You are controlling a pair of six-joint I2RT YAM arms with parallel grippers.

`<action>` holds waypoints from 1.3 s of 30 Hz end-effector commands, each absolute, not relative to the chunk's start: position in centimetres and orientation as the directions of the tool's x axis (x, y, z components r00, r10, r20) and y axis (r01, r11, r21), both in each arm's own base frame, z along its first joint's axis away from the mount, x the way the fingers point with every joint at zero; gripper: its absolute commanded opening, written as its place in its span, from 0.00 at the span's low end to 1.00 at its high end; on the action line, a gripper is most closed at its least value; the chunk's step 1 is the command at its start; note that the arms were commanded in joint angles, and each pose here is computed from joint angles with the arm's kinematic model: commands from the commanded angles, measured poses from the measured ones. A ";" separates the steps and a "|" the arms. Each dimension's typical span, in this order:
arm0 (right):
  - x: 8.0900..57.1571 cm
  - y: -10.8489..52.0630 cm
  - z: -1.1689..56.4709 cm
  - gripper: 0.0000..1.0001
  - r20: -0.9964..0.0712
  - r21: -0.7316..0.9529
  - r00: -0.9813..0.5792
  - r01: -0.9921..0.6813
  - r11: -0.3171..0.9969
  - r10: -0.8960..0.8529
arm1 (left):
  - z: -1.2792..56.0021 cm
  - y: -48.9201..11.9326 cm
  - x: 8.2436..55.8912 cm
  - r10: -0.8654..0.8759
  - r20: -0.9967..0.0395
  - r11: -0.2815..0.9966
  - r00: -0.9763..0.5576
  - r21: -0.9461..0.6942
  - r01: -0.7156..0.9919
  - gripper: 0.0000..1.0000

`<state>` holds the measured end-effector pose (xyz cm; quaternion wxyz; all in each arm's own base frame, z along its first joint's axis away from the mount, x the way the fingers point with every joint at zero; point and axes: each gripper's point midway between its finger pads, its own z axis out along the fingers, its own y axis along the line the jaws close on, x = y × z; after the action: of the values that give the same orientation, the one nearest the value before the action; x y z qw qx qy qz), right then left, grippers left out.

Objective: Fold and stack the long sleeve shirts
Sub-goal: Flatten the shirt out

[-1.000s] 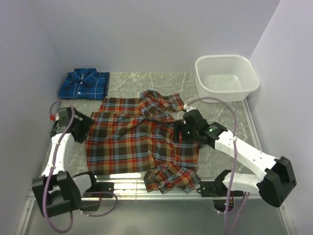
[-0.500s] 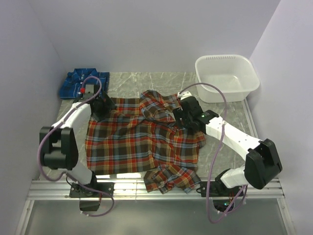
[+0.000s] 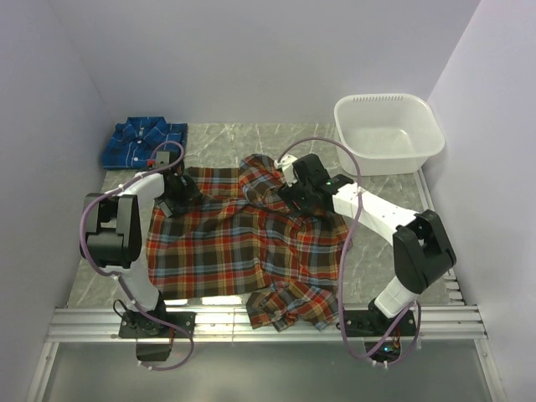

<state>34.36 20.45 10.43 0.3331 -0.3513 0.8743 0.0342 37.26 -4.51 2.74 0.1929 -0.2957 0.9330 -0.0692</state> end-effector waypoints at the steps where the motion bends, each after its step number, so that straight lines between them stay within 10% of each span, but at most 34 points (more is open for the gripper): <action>1: 34.7 22.7 11.1 0.73 -0.621 -0.126 -0.481 -0.718 0.685 -0.619 | 0.7 -4.0 36.0 -0.559 -0.286 0.829 -0.779 -0.176 -0.530 0.88; 21: 32.7 24.0 8.8 0.72 -0.543 -0.174 -0.444 -0.770 0.613 -0.712 | 0.8 -2.5 35.3 -0.529 -0.318 0.844 -0.786 -0.100 -0.527 0.87; 25: 34.4 23.3 8.6 0.49 -0.562 -0.246 -0.447 -0.714 0.656 -0.696 | 0.6 -2.3 35.2 -0.527 -0.315 0.844 -0.789 -0.087 -0.529 0.87; 27: 35.6 22.4 9.5 0.14 -0.582 -0.282 -0.460 -0.660 0.697 -0.671 | 0.7 -2.2 34.9 -0.523 -0.318 0.846 -0.791 -0.077 -0.528 0.87; 29: 36.9 21.2 11.2 0.00 -0.620 -0.307 -0.468 -0.594 0.744 -0.629 | 0.8 -2.0 34.8 -0.521 -0.323 0.846 -0.790 -0.070 -0.529 0.87; 39: 42.5 8.4 18.5 0.00 -0.741 -0.412 -0.576 -0.016 0.911 -0.345 | 0.8 -1.6 33.7 -0.525 -0.314 0.842 -0.791 -0.057 -0.536 0.87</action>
<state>40.97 11.26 13.62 0.3916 -0.1970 0.8886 -0.1350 36.83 -2.87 2.38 0.2033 -0.2820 0.9375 -0.0189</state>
